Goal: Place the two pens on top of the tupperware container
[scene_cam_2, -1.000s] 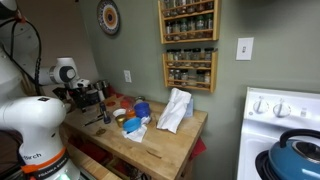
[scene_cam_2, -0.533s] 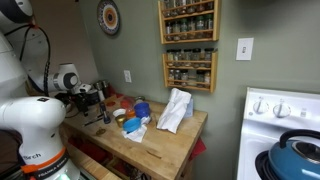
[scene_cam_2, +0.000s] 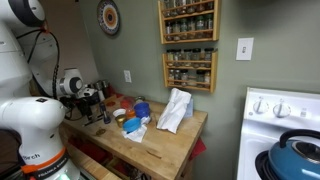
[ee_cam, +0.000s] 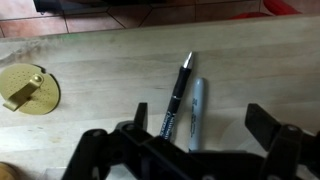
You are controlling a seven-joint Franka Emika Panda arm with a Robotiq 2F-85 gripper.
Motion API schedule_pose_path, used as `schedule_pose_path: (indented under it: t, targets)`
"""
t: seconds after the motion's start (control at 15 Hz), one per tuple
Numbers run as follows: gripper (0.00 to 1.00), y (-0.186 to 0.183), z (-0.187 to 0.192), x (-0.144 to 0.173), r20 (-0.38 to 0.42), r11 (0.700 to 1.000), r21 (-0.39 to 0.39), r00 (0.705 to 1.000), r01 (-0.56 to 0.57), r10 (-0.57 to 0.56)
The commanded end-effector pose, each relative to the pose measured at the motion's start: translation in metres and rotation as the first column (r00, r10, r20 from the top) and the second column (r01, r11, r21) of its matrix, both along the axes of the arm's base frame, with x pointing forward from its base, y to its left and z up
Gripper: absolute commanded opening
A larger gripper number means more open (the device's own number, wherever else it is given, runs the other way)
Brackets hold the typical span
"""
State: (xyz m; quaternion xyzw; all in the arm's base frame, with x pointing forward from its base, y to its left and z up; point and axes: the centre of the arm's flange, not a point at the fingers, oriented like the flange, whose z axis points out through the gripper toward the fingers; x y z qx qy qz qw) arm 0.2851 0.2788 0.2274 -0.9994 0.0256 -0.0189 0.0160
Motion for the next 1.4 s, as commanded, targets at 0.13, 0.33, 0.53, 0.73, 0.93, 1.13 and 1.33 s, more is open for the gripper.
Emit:
schedule_pose_path:
  t: [0.13,0.33,0.53,0.73,0.93,1.13,1.33]
  targets:
    - [0.99,-0.011,-0.03,-0.007,-0.006,1.0,-0.017,1.0,-0.006,0.006]
    - [0.84,-0.014,-0.032,-0.007,0.006,1.0,-0.014,1.0,0.004,-0.004]
    - [0.96,-0.013,-0.034,-0.003,0.039,1.0,-0.009,0.999,0.01,-0.01]
    - [0.93,-0.014,-0.038,-0.001,0.049,1.0,-0.01,0.999,0.007,-0.007]
    - [0.68,-0.017,-0.041,-0.001,0.05,1.0,-0.008,0.999,0.012,-0.012]
    - [0.43,-0.02,-0.044,0.0,0.044,1.0,-0.012,0.999,0.014,-0.014]
    - [0.22,-0.021,-0.044,0.0,0.044,1.0,-0.009,0.999,0.014,-0.014]
